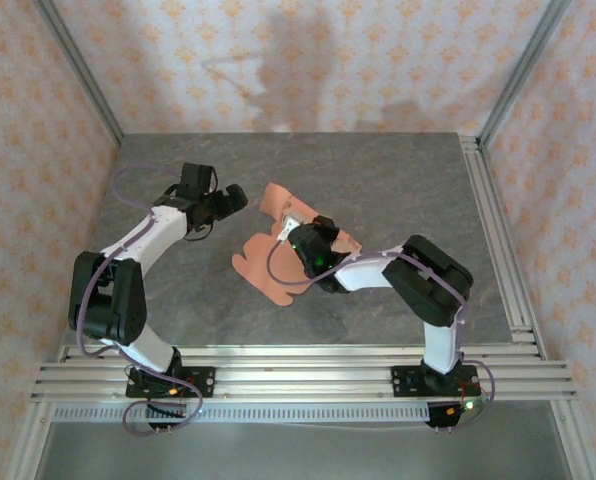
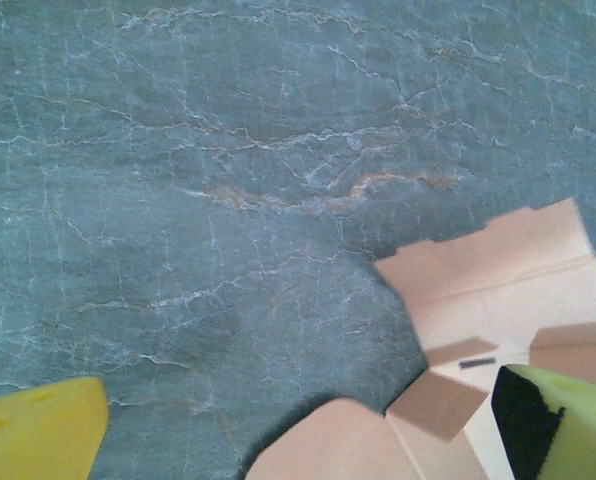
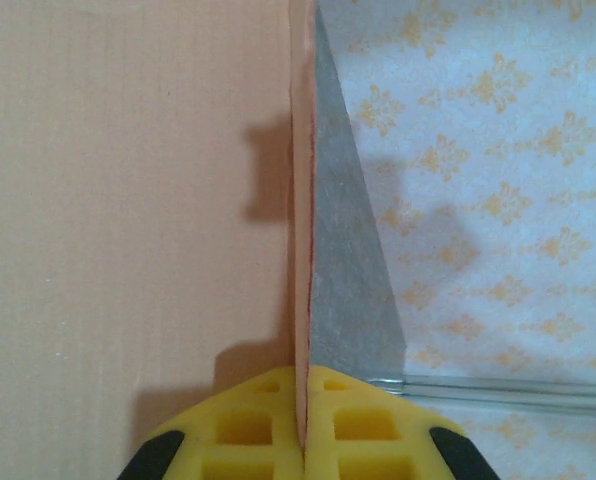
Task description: Fold the paper box
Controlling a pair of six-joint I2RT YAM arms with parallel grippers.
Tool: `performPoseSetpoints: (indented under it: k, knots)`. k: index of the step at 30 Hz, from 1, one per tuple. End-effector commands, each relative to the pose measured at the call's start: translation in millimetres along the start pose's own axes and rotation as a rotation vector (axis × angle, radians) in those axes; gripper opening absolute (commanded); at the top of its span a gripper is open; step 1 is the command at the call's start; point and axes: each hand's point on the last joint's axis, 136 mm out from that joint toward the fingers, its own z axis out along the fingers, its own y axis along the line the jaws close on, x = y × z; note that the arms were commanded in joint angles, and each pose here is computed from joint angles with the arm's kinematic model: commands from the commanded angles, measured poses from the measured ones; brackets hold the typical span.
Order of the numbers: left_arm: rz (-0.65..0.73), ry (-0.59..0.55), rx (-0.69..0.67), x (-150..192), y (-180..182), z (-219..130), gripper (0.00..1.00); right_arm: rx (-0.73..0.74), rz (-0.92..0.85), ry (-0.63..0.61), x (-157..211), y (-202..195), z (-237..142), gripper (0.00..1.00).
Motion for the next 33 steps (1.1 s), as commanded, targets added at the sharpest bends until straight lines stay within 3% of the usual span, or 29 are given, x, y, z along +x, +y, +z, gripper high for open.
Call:
performPoseSetpoints:
  k: [1, 19, 28, 33]
  knots:
    - [-0.021, -0.046, 0.018, -11, 2, -8, 1.00, 0.064, -0.087, -0.013, 0, -6, -7, 0.00]
    - [-0.066, -0.033, 0.065, -17, 3, 7, 0.99, 0.156, -0.216, -0.092, -22, -7, -25, 0.00]
    - [-0.064, -0.002, 0.067, -35, 4, 38, 0.84, 0.145, -0.226, -0.089, -22, -1, -24, 0.00]
    - [0.040, 0.124, 0.106, -32, -6, 76, 0.77, 0.134, -0.215, -0.084, -21, -1, -25, 0.00]
